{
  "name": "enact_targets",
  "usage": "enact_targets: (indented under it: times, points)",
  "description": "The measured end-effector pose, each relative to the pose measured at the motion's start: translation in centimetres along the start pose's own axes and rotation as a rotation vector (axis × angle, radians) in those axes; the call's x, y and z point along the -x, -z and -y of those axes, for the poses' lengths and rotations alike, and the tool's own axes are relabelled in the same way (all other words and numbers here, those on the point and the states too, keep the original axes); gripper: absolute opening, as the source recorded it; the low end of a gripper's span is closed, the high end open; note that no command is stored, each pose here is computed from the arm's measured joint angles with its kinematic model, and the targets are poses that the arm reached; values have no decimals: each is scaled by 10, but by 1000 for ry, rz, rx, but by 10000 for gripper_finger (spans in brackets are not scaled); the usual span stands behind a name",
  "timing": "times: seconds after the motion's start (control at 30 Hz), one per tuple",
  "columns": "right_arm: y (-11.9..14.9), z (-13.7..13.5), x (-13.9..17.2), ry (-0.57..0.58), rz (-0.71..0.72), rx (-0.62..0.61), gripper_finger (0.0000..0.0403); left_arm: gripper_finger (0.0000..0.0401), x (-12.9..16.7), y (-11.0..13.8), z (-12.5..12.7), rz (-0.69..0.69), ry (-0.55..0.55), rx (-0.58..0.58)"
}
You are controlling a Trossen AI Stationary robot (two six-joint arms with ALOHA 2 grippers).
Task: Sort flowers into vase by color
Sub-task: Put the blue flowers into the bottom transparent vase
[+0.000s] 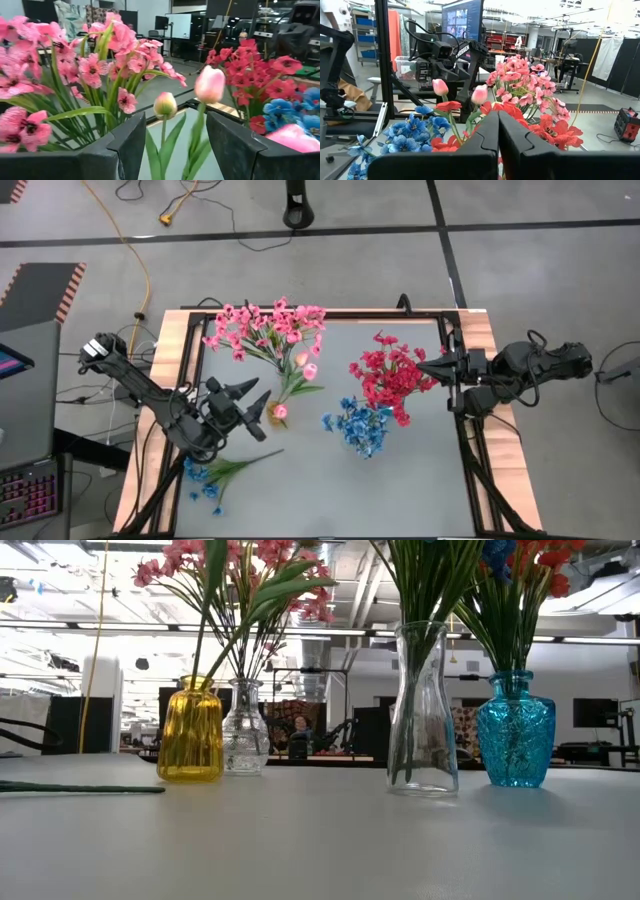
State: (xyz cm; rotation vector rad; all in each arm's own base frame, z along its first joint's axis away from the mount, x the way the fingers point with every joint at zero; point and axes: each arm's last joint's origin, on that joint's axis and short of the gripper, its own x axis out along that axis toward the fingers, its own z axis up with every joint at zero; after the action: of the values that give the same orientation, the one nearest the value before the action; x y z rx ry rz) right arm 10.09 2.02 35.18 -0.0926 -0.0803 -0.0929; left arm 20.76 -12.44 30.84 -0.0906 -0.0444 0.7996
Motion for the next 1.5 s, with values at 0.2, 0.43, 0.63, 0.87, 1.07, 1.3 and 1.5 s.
enact_targets:
  times: [0.2, 0.43, 0.63, 0.87, 1.07, 1.3, 1.5]
  points:
    - [0, 0, 0, 0, 0, -26, 31, 197, 16, -13, -8, -1, 48, 16]
    - [0, 0, 0, 0, -1, -26, 31, 197, 55, -20, -12, -25, 209, 91]
    - [0, 0, 0, 0, -1, -28, 31, 197, 86, -15, -16, -65, 284, 219]
    - [0, 0, 0, 0, 0, -72, 31, 197, 87, 0, -12, -154, 454, 298]
    - [0, 0, 0, -1, 0, -73, 31, 197, 77, 27, 7, -357, 689, 243]
    - [0, 0, 0, 0, 0, -74, 31, 196, 72, 60, 16, -699, 786, 222]
    - [0, 0, 0, 0, 0, -74, 31, 196, 69, 86, -4, -1133, 634, 162]
